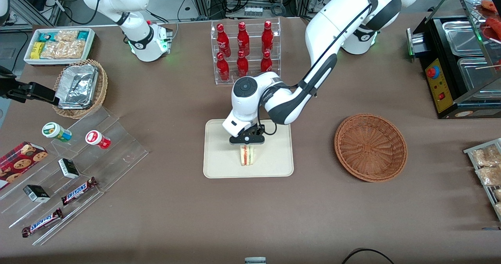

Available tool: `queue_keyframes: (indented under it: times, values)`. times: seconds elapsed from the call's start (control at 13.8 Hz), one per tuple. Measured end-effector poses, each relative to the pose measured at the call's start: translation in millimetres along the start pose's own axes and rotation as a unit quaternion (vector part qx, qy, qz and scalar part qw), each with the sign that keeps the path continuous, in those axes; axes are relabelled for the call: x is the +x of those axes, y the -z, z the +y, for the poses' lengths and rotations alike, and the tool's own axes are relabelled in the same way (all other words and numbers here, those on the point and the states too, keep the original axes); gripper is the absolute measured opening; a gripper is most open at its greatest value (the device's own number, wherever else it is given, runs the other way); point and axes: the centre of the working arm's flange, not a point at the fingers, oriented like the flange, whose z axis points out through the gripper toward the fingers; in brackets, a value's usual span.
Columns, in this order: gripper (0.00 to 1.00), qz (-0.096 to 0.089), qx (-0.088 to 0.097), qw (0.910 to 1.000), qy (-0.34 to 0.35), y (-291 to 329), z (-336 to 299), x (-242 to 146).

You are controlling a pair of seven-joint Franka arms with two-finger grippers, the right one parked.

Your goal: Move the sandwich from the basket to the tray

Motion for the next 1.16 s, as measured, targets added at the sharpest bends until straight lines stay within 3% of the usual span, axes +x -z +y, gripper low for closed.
queue_keyframes:
  times: [0.15, 0.29, 0.65, 0.95, 1.16]
  values:
    - [0.81, 0.009, -0.002, 0.9999, 0.01, 19, -1, 11]
    - [1.0, 0.011, 0.01, 0.9992, 0.038, 57, -14, 31]
    - [1.0, -0.002, 0.051, 0.993, 0.106, 190, -87, 74]
    - [1.0, -0.043, 0.078, 0.992, 0.089, 258, -163, 95]
    - [1.0, -0.068, 0.079, 0.9918, 0.074, 287, -222, 113]
